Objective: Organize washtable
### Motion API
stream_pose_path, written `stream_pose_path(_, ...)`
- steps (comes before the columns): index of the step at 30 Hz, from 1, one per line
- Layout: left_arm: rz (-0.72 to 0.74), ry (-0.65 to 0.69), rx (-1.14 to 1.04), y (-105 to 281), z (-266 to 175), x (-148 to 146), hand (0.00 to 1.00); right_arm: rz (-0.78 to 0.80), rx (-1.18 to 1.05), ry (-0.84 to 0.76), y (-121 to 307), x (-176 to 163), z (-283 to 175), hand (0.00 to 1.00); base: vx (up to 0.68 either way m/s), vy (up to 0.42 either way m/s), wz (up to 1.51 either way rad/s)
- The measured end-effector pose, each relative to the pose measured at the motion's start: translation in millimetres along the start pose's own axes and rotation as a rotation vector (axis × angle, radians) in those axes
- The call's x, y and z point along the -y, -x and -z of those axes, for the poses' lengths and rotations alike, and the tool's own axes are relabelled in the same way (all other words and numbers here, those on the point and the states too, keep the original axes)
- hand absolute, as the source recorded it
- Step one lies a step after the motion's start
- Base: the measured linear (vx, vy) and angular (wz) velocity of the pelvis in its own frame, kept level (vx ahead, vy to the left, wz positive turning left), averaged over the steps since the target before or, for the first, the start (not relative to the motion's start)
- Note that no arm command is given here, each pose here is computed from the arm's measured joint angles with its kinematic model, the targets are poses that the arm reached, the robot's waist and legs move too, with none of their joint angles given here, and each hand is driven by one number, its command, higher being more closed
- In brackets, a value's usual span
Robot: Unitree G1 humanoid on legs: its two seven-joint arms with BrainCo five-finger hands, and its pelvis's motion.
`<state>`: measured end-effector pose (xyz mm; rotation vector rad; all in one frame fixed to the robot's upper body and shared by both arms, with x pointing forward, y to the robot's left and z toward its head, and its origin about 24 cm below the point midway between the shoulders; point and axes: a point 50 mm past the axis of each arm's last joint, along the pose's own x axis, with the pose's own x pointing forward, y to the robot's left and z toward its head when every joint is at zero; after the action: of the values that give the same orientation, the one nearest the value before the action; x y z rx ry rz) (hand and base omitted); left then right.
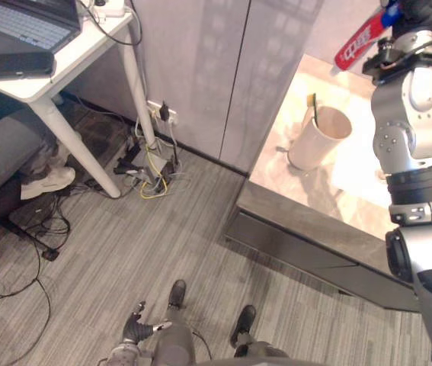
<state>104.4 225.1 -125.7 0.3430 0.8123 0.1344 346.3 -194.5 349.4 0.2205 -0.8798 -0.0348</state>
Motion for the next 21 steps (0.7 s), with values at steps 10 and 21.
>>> stream_pose_path(10,-0.004,0.003,0.002,-0.2,-0.6,-1.5,0.00,0.000,-0.006,0.003,1.1,1.0,1.5,1.00,0.00,0.000,-0.01)
stream_pose_path(21,-0.005,0.004,0.007,-0.3,-1.6,-1.8,0.00,0.035,-0.057,0.023,12.1,14.3,15.3,1.00,0.00,0.000,0.00)
